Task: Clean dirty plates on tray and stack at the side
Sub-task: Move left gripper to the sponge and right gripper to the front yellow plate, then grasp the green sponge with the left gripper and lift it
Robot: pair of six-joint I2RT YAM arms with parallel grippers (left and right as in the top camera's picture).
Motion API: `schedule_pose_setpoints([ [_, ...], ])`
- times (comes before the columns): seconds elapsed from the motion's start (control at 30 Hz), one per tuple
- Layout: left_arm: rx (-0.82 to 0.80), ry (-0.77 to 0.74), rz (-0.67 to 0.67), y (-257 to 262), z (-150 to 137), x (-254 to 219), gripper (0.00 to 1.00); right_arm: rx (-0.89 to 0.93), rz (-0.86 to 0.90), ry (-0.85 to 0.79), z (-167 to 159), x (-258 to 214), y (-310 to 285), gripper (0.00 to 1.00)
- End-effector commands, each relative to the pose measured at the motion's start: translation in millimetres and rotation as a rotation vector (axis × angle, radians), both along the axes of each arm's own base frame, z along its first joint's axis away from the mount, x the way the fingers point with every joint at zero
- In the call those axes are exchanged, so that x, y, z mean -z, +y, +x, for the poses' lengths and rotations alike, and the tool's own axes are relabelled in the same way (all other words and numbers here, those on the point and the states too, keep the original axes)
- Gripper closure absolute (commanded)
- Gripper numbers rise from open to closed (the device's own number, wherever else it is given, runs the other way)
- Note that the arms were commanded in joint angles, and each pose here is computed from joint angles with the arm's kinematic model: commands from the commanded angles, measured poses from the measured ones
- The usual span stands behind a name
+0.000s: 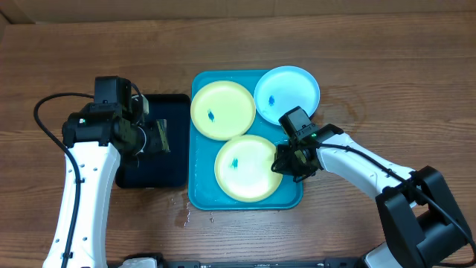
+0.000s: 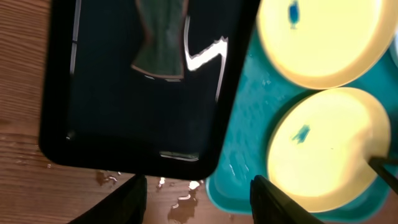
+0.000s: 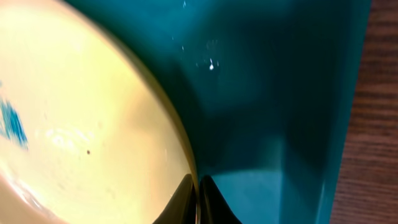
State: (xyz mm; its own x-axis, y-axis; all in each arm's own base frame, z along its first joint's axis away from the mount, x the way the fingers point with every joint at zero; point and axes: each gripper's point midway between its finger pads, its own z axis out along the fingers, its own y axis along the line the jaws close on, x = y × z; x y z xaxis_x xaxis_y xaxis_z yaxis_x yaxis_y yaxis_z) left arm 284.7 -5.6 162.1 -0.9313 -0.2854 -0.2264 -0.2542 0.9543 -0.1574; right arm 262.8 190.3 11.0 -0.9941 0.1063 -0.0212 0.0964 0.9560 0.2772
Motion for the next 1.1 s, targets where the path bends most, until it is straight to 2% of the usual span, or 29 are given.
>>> schedule_pose_setpoints([
  [0.0, -0.056, 0.007, 0.053, 10.9, 1.9, 6.6, 0.48, 0.012, -0.007, -0.003, 0.6, 2.5, -0.7, 0.96],
  [0.27, -0.063, 0.007, 0.052, 11.9, 22.5, 23.5, 0.50, 0.012, -0.007, -0.003, 0.6, 2.5, -0.8, 0.96],
  [0.53, -0.072, 0.054, 0.061, 15.1, 52.1, 67.6, 0.52, 0.011, 0.006, -0.004, 1.1, 1.8, 1.8, 0.96],
  [0.67, -0.081, 0.065, 0.062, 16.6, 66.2, 89.5, 0.60, 0.009, 0.014, -0.005, 1.5, 1.3, 3.3, 0.95],
  [0.83, -0.043, 0.104, 0.074, 17.7, 68.4, 109.8, 0.64, 0.010, 0.017, -0.006, 1.9, 1.1, 3.8, 0.94],
  [1.07, -0.036, 0.144, 0.156, 33.2, 71.2, 133.1, 0.67, 0.024, 0.016, -0.003, 2.0, 1.2, 3.6, 0.91],
])
